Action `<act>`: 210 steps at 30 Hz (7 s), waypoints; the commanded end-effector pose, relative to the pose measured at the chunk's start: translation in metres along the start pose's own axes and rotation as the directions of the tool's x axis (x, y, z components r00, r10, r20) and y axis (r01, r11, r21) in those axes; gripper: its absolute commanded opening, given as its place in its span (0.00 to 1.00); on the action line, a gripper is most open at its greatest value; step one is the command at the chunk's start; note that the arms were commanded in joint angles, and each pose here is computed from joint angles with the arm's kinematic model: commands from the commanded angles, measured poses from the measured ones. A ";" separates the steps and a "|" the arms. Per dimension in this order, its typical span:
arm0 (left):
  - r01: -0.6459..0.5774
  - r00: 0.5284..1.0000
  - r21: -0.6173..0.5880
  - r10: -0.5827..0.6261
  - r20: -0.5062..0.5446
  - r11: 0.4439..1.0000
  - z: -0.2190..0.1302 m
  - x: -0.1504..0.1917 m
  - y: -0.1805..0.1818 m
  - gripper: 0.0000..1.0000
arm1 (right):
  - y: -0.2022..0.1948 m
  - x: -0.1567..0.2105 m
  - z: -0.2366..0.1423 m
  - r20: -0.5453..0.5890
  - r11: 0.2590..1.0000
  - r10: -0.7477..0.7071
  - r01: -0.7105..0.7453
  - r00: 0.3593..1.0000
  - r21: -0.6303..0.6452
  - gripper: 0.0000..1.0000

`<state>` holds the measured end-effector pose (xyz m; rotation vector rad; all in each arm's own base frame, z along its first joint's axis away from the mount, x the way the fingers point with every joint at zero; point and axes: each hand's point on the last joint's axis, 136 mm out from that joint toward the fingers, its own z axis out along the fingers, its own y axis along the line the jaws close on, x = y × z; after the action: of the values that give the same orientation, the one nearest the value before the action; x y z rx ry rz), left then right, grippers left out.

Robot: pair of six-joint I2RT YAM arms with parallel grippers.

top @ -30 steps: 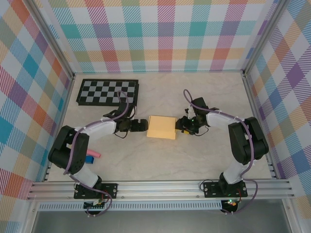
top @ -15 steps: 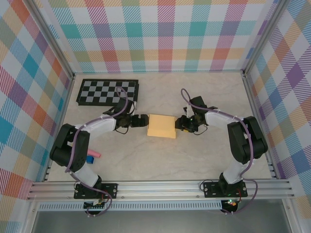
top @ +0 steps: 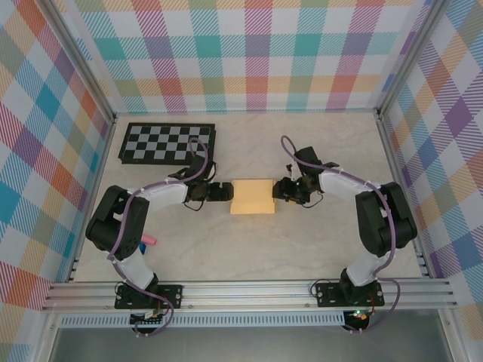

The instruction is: Fold the paper box

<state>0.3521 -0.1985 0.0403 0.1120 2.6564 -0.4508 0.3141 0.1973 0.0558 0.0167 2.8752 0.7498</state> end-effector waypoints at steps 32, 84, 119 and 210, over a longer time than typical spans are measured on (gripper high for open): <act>-0.082 0.996 -0.001 0.082 0.048 0.997 -0.046 -0.037 -0.026 0.96 | 0.013 -0.005 -0.026 -0.090 0.977 -0.001 -0.018 0.996 -0.215 0.63; -0.066 0.998 0.122 0.064 0.018 0.990 -0.058 -0.046 -0.044 0.89 | 0.009 -0.019 -0.056 0.018 0.989 -0.146 0.146 0.989 0.029 0.52; 0.076 0.980 0.223 -0.031 -0.196 0.972 -0.018 0.035 -0.083 0.57 | 0.040 0.035 0.003 -0.204 0.973 0.025 -0.071 0.979 -0.219 0.44; 0.012 0.999 0.221 -0.003 -0.039 0.975 -0.009 -0.010 -0.047 0.29 | 0.051 -0.011 0.016 -0.077 0.963 0.069 -0.087 0.995 -0.254 0.35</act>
<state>0.3446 -0.2335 0.0634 0.1964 2.6613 -0.6983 0.3202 0.2397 0.0638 0.0663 2.8518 1.0860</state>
